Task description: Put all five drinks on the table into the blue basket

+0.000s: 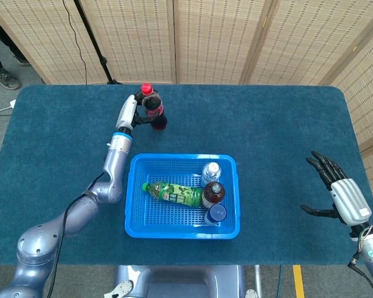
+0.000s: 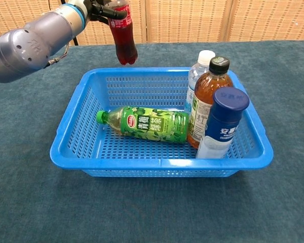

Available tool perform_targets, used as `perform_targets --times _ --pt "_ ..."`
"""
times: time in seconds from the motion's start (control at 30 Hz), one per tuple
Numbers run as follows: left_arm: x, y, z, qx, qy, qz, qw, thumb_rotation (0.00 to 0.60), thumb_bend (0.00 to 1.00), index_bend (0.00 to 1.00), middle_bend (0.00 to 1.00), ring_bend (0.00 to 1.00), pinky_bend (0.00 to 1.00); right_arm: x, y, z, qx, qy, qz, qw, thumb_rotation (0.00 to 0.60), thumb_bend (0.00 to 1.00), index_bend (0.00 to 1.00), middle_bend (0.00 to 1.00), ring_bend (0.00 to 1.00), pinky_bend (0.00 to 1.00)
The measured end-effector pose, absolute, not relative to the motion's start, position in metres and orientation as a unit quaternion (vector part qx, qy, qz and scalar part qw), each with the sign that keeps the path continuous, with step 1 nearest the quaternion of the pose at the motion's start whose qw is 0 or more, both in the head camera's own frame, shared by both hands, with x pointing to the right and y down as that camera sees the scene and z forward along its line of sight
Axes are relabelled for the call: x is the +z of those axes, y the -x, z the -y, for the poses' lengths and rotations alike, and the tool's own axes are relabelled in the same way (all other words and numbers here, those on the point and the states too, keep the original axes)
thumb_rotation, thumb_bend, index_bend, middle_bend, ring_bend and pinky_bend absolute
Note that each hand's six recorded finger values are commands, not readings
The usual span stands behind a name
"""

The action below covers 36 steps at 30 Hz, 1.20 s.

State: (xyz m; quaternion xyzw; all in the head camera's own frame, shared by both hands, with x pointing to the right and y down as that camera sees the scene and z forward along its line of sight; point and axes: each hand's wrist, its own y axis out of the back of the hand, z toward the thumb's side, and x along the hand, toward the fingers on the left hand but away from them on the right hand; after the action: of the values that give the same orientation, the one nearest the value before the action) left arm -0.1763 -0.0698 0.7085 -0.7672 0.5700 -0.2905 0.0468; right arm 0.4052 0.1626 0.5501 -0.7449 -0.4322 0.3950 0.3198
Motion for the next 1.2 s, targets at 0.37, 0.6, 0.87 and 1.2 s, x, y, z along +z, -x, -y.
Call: perform_targets --times 0.37,0.6,0.87,1.2 --pt "0.625 0.179 0.035 -0.209 0.836 -0.501 0.078 0.600 0.48 0.58 0.43 0.35 0.40 0.546 -0.397 -0.168 0.385 0.750 0.426 0.328 0.600 0.00 0.02 0.00 0.00 0.09" --pt "0.561 0.217 -0.014 -0.182 0.856 -0.467 0.127 0.600 0.49 0.60 0.45 0.37 0.40 0.542 -0.396 -0.170 0.381 0.749 0.429 0.330 0.600 0.00 0.02 0.00 0.00 0.09" --pt "0.574 0.224 -0.057 -0.224 0.874 -0.411 0.129 0.600 0.49 0.60 0.45 0.37 0.40 0.539 -0.395 -0.172 0.376 0.752 0.427 0.332 0.600 0.00 0.02 0.00 0.00 0.09" --pt "0.601 0.200 -0.074 -0.242 0.884 -0.381 0.120 0.600 0.48 0.60 0.45 0.37 0.40 0.538 -0.394 -0.173 0.374 0.755 0.425 0.331 0.600 0.00 0.02 0.00 0.00 0.09"
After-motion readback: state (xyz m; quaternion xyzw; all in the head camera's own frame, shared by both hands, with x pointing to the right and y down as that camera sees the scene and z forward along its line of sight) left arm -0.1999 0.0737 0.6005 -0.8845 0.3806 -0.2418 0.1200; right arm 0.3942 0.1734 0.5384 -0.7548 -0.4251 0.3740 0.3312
